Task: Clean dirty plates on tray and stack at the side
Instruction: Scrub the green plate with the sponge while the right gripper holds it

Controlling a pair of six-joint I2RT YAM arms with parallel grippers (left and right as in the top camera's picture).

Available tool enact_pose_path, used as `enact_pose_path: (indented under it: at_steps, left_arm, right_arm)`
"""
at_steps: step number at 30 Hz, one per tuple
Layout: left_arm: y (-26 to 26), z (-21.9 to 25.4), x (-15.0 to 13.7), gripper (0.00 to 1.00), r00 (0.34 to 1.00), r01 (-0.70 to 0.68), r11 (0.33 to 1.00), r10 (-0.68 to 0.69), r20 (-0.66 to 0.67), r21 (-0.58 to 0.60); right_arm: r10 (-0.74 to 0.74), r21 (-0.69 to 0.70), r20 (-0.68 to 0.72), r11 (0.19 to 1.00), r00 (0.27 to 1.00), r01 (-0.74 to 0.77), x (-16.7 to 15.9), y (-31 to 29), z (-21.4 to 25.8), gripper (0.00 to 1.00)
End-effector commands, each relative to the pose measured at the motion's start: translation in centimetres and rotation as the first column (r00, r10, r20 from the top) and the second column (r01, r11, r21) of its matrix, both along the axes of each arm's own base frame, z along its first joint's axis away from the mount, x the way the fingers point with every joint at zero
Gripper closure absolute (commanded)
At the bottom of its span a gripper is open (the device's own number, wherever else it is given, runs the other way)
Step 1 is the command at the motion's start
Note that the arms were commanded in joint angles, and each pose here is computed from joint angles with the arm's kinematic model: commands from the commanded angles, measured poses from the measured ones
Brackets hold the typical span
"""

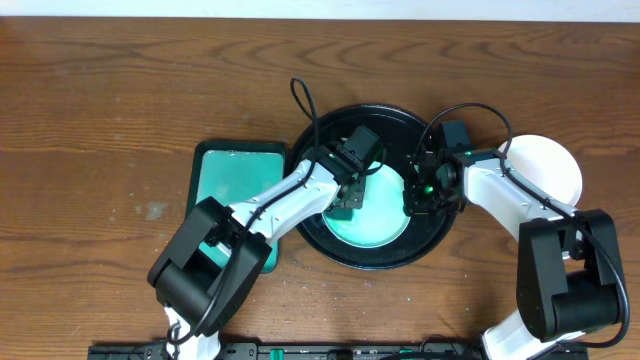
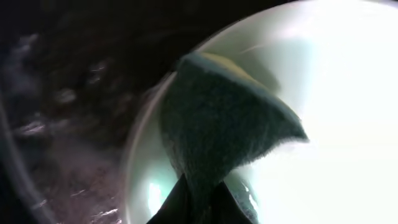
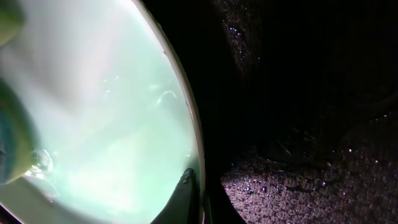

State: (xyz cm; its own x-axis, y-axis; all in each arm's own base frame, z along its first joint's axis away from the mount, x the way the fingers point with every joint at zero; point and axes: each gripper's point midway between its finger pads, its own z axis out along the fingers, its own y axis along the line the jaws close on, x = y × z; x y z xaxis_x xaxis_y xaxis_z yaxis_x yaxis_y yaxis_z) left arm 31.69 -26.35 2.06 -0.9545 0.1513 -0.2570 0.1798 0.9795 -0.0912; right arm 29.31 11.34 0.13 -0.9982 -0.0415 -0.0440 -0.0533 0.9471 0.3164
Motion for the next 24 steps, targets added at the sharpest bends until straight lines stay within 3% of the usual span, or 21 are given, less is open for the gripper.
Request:
enact_pose_path:
  at_steps: [1,4,7,13,17,19,21,24]
  left_arm:
    - [-4.0,-1.3,-1.8,0.93,0.986,0.015,0.970,-0.055,-0.160,-0.244]
    - [-7.7,-1.6,-3.4,0.93,0.953,-0.008,0.902,-0.124,-0.276,-0.432]
    - [-9.9,-1.5,-4.9,0.93,0.913,-0.021,0.835,-0.208,-0.350,-0.549]
    - [-10.7,-0.8,-7.3,0.93,0.867,0.002,0.803,-0.299,-0.400,-0.596]
    - [-7.0,-3.5,-6.3,0.93,0.892,-0.081,0.916,-0.109,-0.440,-0.393]
    - [-2.7,-5.0,-5.5,0.93,0.903,-0.159,0.970,0.067,-0.423,-0.184]
    - [0.3,-4.6,-4.1,0.93,0.928,-0.182,0.981,0.151,-0.341,-0.060]
    - [4.4,-1.5,-1.0,0.93,0.968,-0.213,0.973,0.222,-0.115,0.086]
  right_arm:
    - [0.032,-0.041,-0.028,0.999,0.999,-0.033,-0.8,-0.4,-1.3,0.99]
    - [0.032,-0.041,-0.029,0.999,0.999,-0.033,-0.8,-0.4,-1.3,0.99]
    - [0.032,-0.042,-0.030,0.999,0.999,-0.033,-0.9,-0.4,-1.3,0.99]
    - [0.032,-0.041,-0.031,0.999,0.999,-0.033,-0.9,-0.4,-1.3,0.99]
    - [0.032,-0.042,-0.032,0.999,0.999,-0.033,-0.9,-0.4,-1.3,0.99]
    - [0.032,-0.042,-0.031,0.999,0.999,-0.033,-0.9,-0.5,-1.3,0.99]
    - [0.032,-0.042,-0.031,0.999,0.999,-0.033,-0.9,-0.4,-1.3,0.99]
    - [0.032,-0.042,-0.030,0.999,0.999,-0.033,-0.9,-0.4,-1.3,0.99]
